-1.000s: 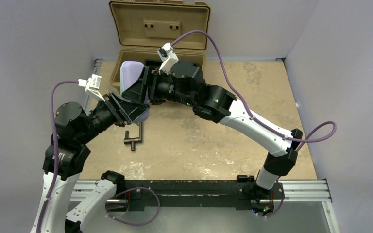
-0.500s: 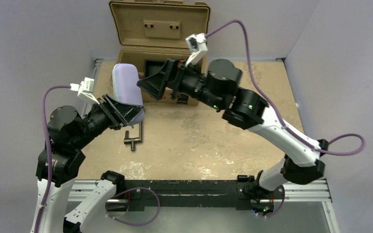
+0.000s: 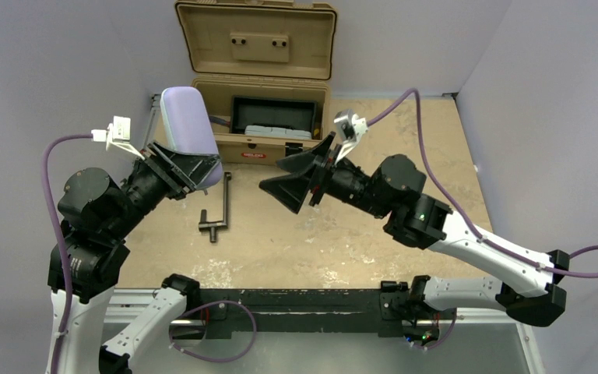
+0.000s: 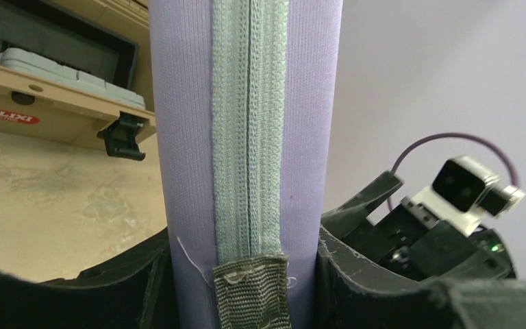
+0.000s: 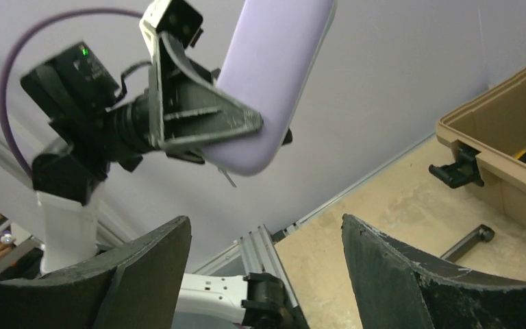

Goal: Open the umbrella

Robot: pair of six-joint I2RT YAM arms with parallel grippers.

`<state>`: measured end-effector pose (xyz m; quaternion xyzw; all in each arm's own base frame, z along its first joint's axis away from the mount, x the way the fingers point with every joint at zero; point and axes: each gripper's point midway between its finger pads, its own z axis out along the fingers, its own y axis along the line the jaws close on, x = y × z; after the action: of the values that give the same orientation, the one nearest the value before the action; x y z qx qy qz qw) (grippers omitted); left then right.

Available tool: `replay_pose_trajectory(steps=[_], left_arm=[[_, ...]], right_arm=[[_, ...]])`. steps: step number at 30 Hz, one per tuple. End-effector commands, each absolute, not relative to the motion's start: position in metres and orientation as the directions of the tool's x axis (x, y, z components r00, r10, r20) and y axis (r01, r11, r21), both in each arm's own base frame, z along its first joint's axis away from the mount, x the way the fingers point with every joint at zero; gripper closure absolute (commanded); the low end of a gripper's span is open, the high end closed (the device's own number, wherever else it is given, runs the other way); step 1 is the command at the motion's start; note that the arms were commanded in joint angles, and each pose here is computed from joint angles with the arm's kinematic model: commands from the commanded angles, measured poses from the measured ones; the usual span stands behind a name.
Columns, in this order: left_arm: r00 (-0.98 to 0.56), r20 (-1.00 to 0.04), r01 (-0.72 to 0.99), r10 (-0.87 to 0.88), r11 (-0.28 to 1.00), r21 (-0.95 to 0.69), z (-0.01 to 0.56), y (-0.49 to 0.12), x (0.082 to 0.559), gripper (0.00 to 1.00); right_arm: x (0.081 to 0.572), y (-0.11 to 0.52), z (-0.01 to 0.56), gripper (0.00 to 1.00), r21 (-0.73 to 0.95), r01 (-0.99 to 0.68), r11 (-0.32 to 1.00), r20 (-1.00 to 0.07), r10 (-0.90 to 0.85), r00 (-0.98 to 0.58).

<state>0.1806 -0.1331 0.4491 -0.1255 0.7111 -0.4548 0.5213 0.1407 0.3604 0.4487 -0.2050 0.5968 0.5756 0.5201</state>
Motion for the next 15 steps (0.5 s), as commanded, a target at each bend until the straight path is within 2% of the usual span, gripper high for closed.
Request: replay_pose_trajectory(steps=[1, 7, 10, 15], left_arm=[[-0.291, -0.655, 0.492, -0.698, 0.477, -0.728, 0.517, -0.137, 0.177, 1.0], [-0.244, -0.7, 0.614, -0.672, 0.451, -0.647, 0.54, -0.147, 0.17, 1.0], [-0.223, -0.707, 0.65, -0.671, 0.438, -0.621, 0.548, -0.149, 0.167, 1.0], [-0.209, -0.718, 0.697, -0.664, 0.414, -0.586, 0.56, -0.152, 0.159, 1.0]], right_arm=[[0.121, 0.343, 0.498, 0.22, 0.33, -0.926, 0.182, -0.828, 0.526, -0.192], [0.117, 0.362, 0.495, 0.23, 0.233, -0.94, 0.247, -0.852, 0.518, -0.075], [0.115, 0.372, 0.5, 0.27, 0.19, -0.939, 0.287, -0.855, 0.519, -0.015], [0.125, 0.378, 0.512, 0.3, 0.197, -0.915, 0.351, -0.832, 0.553, 0.033]])
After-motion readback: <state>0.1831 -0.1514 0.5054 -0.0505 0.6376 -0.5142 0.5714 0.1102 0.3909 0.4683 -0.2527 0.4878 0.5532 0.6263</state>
